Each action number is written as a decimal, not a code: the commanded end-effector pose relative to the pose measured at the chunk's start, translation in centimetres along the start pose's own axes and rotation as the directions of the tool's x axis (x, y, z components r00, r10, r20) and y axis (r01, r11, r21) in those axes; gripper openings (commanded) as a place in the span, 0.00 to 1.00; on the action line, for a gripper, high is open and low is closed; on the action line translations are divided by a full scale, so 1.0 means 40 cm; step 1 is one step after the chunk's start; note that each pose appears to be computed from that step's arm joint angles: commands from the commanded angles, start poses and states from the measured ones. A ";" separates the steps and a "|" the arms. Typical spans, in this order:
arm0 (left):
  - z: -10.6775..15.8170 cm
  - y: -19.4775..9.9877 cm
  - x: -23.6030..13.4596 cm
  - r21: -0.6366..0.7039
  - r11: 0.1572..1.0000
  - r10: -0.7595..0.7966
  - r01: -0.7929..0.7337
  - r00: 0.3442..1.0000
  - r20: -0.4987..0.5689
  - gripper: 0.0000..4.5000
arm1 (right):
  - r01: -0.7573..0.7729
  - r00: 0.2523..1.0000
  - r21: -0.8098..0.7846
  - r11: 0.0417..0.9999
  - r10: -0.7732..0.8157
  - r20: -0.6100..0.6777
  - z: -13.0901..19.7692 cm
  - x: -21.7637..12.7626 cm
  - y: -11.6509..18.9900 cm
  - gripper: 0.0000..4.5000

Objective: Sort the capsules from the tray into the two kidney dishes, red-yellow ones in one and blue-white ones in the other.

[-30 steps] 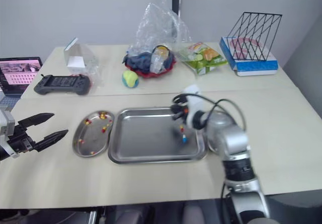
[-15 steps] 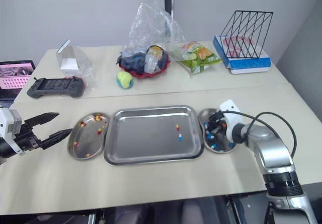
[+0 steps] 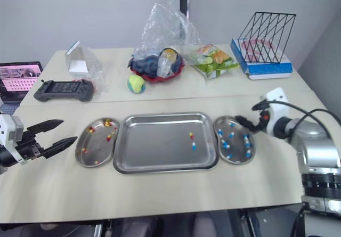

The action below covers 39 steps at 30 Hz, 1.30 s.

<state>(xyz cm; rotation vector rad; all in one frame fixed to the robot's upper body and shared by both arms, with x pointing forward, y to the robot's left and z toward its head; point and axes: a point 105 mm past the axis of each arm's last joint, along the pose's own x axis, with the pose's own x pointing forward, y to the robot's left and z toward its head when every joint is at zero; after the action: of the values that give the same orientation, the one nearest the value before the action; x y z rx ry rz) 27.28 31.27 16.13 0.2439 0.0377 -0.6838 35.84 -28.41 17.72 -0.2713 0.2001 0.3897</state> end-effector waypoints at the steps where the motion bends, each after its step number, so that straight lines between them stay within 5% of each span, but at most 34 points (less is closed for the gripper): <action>1: 0.023 0.027 -0.021 0.043 0.998 0.052 -0.053 0.999 0.010 1.00 | 0.083 0.994 -0.025 0.996 -0.081 0.070 0.025 -0.038 -0.070 1.00; 10: -0.009 0.053 -0.053 0.032 0.992 0.122 -0.122 0.992 -0.011 1.00 | 0.187 0.971 0.088 0.978 -0.197 0.135 -0.050 -0.118 -0.153 1.00; 39: 0.019 0.041 -0.018 0.052 0.997 0.063 -0.063 0.998 0.013 1.00 | 0.122 0.978 0.084 0.989 -0.134 0.159 -0.024 -0.093 -0.107 1.00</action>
<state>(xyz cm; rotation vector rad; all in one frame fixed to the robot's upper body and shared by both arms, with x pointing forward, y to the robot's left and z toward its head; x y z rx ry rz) 27.66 32.99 15.86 0.2455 0.0236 -0.6089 34.09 -33.88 16.76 -0.1519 0.0892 0.2738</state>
